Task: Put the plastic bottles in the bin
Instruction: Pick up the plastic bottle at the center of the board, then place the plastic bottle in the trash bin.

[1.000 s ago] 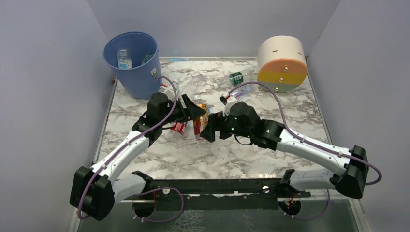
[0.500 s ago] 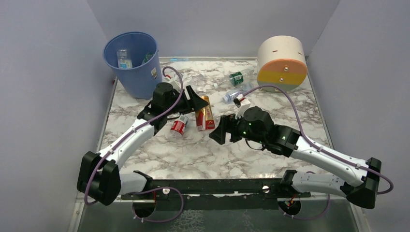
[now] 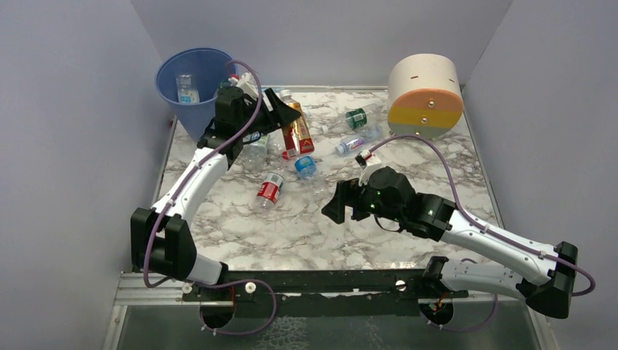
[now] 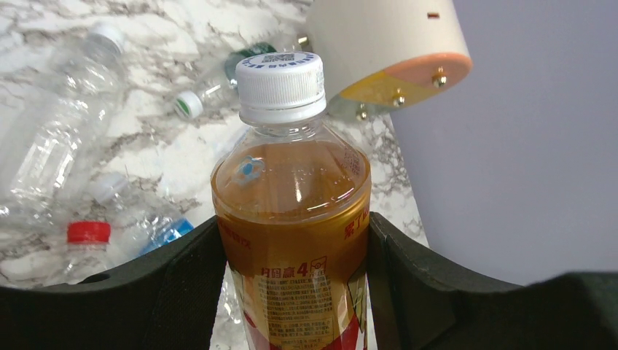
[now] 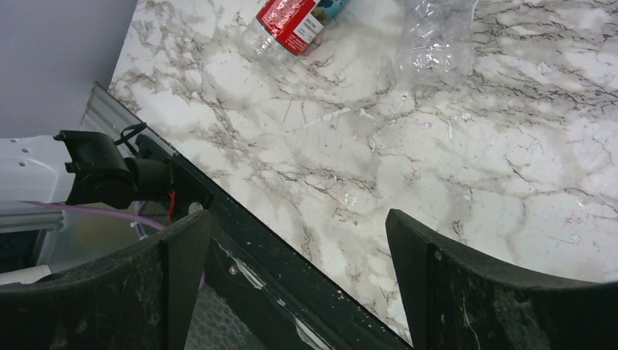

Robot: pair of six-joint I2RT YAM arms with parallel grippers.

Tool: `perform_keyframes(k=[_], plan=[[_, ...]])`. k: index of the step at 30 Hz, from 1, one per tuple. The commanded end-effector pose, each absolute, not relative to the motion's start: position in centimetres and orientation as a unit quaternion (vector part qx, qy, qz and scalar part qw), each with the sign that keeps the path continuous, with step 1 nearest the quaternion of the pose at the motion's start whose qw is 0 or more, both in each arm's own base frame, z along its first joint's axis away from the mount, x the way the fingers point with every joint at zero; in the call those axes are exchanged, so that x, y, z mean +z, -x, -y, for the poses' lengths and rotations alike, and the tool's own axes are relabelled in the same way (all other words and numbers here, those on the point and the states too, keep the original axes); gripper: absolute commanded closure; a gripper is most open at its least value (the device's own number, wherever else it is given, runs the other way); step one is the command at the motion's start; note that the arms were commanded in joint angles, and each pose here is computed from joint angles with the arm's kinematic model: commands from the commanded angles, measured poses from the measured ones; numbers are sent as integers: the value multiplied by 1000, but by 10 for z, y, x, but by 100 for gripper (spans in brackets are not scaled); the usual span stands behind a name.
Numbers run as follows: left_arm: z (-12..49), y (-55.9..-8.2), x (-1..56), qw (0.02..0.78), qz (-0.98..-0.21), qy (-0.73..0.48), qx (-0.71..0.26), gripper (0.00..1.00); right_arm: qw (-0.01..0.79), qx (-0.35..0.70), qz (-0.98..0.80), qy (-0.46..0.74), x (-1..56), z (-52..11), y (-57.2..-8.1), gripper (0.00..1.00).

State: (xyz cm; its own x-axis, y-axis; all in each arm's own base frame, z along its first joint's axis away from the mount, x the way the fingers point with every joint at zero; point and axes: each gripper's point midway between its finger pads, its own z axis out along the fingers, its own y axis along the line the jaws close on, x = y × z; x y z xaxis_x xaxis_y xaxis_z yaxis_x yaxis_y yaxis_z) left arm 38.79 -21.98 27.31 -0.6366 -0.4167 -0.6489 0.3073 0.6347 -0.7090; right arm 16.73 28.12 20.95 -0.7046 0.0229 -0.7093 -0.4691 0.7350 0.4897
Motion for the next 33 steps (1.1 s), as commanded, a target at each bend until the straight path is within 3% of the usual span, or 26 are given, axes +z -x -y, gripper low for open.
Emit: perform_keyframes(k=[1,19,33], plan=[[203,-409,307,451,-778,25,-436,43,361,338,-860,123,207,-277,-165,8],[122,-487,433,560,-696,55,-446,46,339,346,-866,124,189,-283,-159,9],[-8,-515,454,634,-659,135,-383,47,315,358,-869,131,178,-284,-149,9]])
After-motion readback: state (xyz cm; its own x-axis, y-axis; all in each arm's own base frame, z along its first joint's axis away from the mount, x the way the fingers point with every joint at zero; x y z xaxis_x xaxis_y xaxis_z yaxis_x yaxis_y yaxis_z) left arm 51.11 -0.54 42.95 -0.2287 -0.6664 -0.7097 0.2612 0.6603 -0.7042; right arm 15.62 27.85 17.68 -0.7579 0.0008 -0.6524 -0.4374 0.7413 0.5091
